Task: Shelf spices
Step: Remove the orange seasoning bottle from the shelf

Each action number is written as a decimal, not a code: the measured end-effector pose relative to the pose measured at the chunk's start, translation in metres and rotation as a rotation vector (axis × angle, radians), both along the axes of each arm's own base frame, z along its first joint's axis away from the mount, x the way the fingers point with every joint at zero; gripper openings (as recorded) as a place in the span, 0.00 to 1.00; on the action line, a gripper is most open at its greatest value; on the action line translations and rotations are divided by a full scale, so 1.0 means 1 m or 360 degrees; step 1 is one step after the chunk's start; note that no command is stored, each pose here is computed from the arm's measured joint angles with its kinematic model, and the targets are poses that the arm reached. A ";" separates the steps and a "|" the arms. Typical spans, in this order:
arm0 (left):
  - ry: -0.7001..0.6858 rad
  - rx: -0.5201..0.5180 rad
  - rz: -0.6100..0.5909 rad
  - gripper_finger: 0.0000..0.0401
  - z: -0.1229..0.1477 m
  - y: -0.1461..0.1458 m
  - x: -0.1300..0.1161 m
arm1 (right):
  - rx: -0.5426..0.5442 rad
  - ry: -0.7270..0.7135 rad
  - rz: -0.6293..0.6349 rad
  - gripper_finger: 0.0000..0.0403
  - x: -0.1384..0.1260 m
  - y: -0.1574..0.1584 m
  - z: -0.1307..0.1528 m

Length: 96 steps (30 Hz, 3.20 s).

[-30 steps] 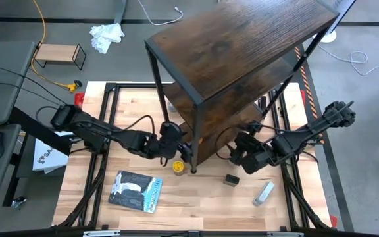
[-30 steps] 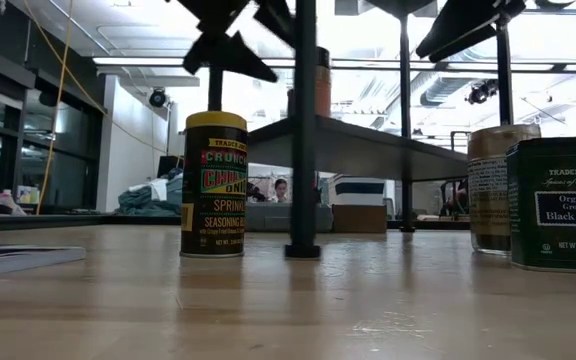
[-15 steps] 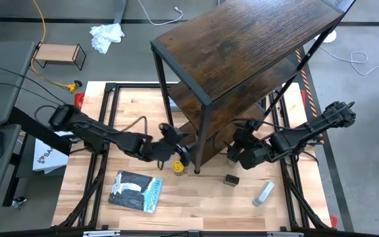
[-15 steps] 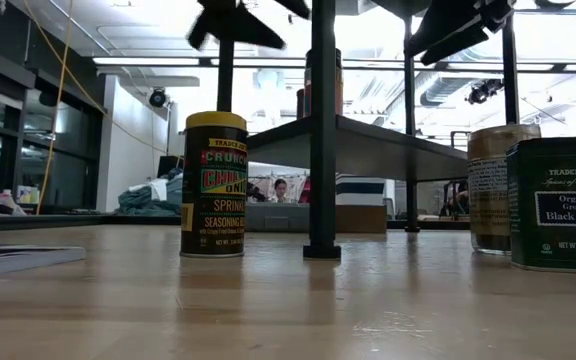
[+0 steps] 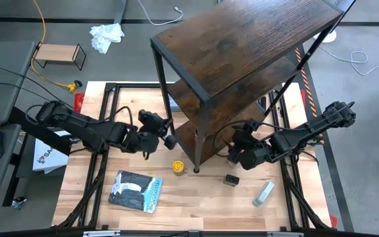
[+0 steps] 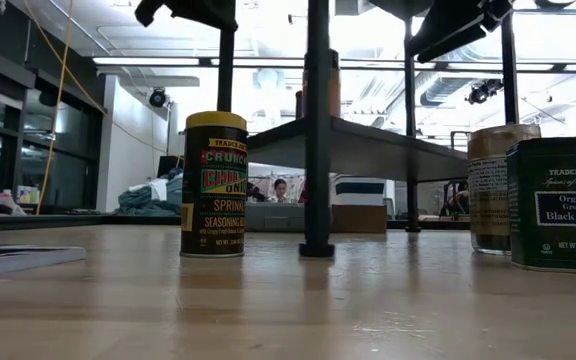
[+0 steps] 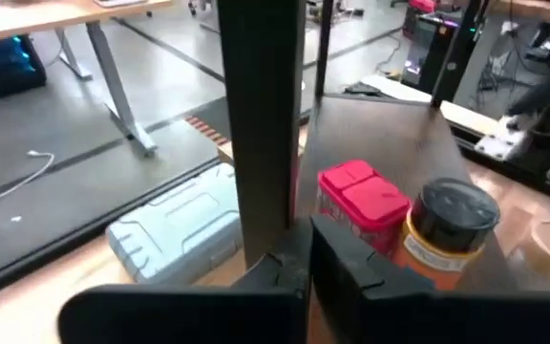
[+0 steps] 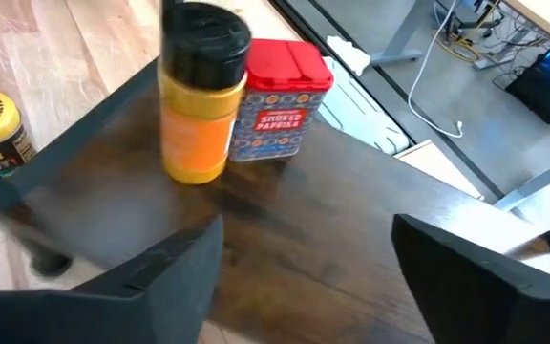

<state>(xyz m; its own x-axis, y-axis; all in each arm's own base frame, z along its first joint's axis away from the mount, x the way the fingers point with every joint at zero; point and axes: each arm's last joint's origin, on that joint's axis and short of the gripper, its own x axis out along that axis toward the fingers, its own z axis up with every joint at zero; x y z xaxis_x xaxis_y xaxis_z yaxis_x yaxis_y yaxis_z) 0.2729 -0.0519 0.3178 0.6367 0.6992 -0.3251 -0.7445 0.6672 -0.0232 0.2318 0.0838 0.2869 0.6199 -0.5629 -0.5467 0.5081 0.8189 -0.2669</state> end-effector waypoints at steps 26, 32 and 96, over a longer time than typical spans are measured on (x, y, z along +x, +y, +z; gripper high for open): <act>-0.0076 -0.0024 0.0277 0.00 0.049 0.049 -0.101 | 0.0239 -0.0353 -0.0121 0.62 0.023 -0.012 0.010; -0.0115 -0.0029 0.0212 0.00 0.045 0.031 -0.095 | 0.0537 -0.0557 -0.0096 0.62 0.044 -0.045 -0.001; -0.0031 -0.0078 0.0106 0.00 0.034 0.018 -0.084 | 0.0131 -0.0476 0.0366 0.47 0.084 -0.073 0.002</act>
<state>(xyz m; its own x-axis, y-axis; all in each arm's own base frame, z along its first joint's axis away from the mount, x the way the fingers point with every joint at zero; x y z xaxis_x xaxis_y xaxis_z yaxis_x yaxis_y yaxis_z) 0.1885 -0.0337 0.3523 0.5960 0.7237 -0.3480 -0.7862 0.6141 -0.0694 0.3163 0.0107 0.2889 0.8637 -0.3525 -0.3602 0.3543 0.9330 -0.0634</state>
